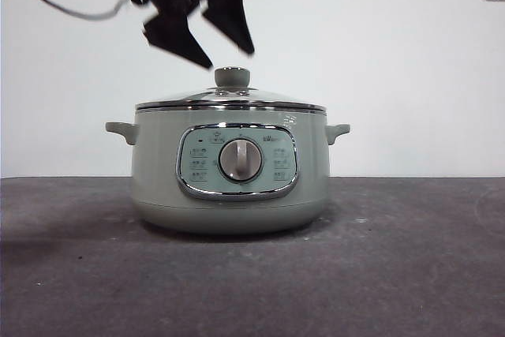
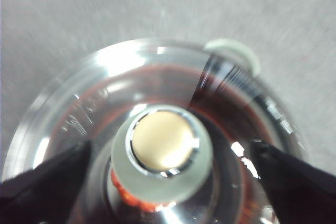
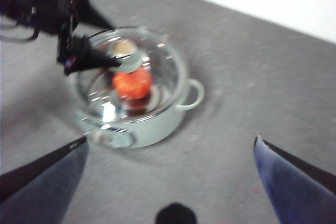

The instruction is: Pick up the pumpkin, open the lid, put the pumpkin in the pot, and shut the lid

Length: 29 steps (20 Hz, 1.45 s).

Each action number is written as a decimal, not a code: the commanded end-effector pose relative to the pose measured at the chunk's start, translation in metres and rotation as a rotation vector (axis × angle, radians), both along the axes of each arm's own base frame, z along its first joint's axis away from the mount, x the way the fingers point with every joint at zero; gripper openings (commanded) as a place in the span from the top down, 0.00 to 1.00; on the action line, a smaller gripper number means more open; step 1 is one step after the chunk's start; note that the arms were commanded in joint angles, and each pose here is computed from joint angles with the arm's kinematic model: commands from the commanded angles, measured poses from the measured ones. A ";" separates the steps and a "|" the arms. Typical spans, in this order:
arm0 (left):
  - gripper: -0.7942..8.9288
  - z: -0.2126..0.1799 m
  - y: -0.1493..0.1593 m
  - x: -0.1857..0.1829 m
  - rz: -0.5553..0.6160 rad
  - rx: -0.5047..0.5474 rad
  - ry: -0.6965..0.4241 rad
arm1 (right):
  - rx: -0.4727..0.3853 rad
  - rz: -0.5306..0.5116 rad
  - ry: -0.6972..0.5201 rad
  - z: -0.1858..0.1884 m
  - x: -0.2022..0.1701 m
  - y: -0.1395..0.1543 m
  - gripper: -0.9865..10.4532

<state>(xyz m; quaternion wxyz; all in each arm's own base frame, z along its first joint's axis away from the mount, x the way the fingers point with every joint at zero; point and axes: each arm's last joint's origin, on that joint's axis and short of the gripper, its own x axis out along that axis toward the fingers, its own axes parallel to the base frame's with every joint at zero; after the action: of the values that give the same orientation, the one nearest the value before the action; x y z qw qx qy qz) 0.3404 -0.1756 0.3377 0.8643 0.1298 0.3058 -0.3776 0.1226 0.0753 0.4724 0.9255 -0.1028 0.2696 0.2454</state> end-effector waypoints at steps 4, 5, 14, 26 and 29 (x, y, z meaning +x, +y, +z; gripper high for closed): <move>0.28 0.042 0.020 -0.044 0.008 -0.026 0.002 | 0.021 0.081 0.076 -0.005 0.000 0.003 0.34; 0.28 0.051 0.026 -0.056 0.007 -0.024 0.007 | 0.026 0.104 0.102 -0.006 -0.001 0.004 0.34; 0.87 0.108 0.086 -0.183 -0.036 -0.072 0.073 | 0.051 0.254 0.298 -0.019 -0.002 0.010 0.70; 0.92 0.110 0.094 -0.199 -0.031 -0.064 0.083 | 0.068 0.225 0.308 -0.018 -0.002 0.009 0.91; 0.92 0.110 0.094 -0.199 -0.031 -0.063 0.084 | 0.068 0.225 0.308 -0.018 -0.002 0.009 0.91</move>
<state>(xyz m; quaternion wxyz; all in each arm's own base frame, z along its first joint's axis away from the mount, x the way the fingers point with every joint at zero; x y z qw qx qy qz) 0.1411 -0.0808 0.4485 0.8492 0.0917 0.3268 -0.4046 0.1216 0.0854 0.4553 0.8454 -0.0668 0.3767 0.3729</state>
